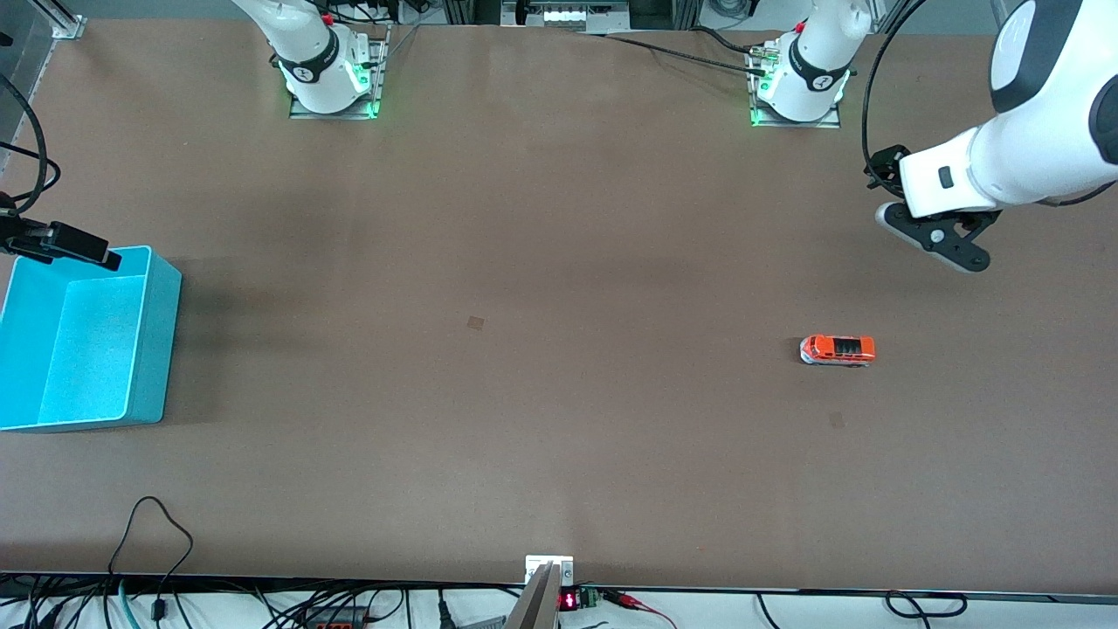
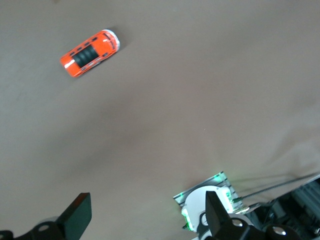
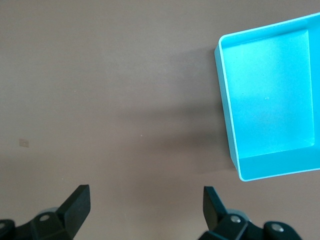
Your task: Wind up bus and store in blue box
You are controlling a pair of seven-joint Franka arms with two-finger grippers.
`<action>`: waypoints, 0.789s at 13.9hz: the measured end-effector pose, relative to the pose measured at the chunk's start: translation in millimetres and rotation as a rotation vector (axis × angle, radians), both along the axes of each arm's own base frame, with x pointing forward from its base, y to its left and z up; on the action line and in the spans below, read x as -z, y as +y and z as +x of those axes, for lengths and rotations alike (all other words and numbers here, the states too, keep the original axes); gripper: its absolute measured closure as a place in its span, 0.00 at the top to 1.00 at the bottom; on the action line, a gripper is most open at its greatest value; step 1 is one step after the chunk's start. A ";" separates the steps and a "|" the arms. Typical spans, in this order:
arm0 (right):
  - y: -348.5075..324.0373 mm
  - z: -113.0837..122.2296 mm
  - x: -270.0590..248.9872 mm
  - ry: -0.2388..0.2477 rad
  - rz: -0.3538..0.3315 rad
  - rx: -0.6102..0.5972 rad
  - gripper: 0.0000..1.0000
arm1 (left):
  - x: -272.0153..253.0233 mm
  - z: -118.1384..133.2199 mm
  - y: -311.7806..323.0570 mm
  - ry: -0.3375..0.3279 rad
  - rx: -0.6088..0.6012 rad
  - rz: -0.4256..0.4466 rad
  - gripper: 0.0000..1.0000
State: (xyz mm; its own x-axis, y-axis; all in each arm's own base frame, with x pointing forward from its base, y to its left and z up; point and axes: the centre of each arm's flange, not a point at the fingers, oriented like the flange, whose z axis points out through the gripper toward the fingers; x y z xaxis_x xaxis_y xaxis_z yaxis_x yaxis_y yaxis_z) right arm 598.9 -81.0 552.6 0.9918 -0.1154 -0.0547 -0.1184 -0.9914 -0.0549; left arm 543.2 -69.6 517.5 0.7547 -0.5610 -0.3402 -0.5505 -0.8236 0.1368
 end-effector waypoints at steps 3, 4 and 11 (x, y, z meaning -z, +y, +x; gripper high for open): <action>10.8 0.8 -2.2 -0.004 0.000 -0.018 1.00 | 42.3 27.2 -2.4 -0.016 0.204 -0.083 1.00; 14.6 0.8 -3.3 -0.006 0.000 -0.025 1.00 | 62.1 38.5 -1.7 -0.026 0.279 -0.112 1.00; 29.8 -0.4 -8.0 -0.007 -0.004 -0.051 1.00 | 201.9 76.0 32.8 -0.162 0.790 -0.167 1.00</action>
State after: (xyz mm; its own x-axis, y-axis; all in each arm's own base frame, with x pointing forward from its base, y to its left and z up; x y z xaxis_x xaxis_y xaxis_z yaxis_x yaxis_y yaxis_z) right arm 598.5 -51.2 560.6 0.9968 -0.0645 -0.0470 -0.0669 -0.9964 -0.0515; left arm 619.2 -36.8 315.6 0.1483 -0.9809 -0.1259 -0.9827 -0.1605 0.0923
